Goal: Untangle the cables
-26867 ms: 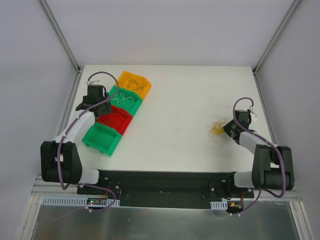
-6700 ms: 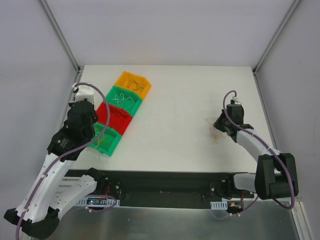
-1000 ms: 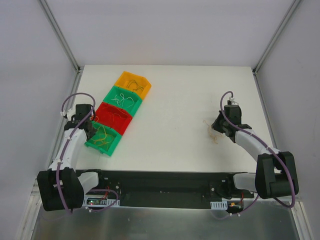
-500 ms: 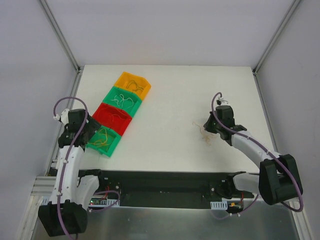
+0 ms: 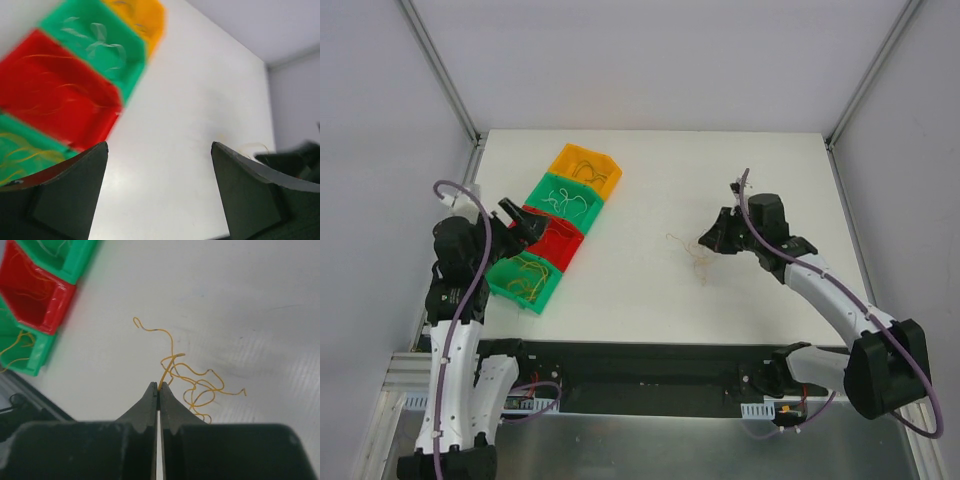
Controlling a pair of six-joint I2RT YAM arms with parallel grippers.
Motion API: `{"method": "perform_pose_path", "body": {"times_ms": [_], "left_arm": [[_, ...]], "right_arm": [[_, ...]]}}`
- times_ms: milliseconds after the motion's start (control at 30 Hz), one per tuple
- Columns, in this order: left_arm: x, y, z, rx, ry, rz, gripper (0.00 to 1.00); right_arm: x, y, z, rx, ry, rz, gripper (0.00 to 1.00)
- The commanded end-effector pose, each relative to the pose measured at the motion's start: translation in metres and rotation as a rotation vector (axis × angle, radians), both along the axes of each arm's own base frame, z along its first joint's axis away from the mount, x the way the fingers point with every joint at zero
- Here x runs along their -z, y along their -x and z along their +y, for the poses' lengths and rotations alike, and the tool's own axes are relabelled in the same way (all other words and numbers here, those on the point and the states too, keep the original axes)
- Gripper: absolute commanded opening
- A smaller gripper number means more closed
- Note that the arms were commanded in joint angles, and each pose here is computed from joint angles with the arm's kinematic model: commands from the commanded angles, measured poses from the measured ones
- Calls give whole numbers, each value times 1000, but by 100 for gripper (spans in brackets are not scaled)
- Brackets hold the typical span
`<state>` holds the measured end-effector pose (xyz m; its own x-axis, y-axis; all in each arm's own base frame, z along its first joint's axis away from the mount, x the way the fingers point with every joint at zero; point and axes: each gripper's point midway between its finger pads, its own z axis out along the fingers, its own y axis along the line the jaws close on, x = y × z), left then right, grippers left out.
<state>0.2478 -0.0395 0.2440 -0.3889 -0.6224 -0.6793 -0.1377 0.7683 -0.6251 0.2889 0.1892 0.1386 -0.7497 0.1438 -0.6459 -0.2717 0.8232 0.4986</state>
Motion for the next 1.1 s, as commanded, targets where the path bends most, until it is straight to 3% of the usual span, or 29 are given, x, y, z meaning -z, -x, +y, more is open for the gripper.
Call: {"method": "perform_pose_path", "body": {"times_ms": [0, 167, 433, 567, 700, 767, 833, 900, 967, 1067], "left_arm": [[-48, 7, -109, 638, 67, -332, 84], [-32, 29, -198, 914, -159, -492, 96], [-9, 37, -273, 1089, -226, -529, 99], [-9, 24, -295, 1076, -157, -514, 99], [-17, 22, -319, 1093, 1, -559, 96], [-24, 20, -328, 1101, 53, -575, 84], [-37, 29, -336, 1160, 122, -614, 61], [-40, 34, -339, 1201, 128, -618, 32], [-31, 30, -332, 1172, 51, -574, 2], [-22, 26, -301, 1081, -63, -525, 0]], "right_arm": [[-57, 33, 34, -205, -203, 2, 0], [-105, 62, 51, -333, -368, -1, 0], [-154, 97, 56, -435, -534, -22, 0], [-166, 106, 58, -462, -599, -25, 0], [-170, 111, 57, -467, -621, -22, 0], [-172, 111, 57, -470, -625, -19, 0], [-171, 109, 58, -454, -623, -9, 0], [-170, 107, 58, -451, -618, -11, 0], [-160, 103, 55, -413, -573, 3, 4], [-144, 86, 43, -315, -437, -28, 31]]}}
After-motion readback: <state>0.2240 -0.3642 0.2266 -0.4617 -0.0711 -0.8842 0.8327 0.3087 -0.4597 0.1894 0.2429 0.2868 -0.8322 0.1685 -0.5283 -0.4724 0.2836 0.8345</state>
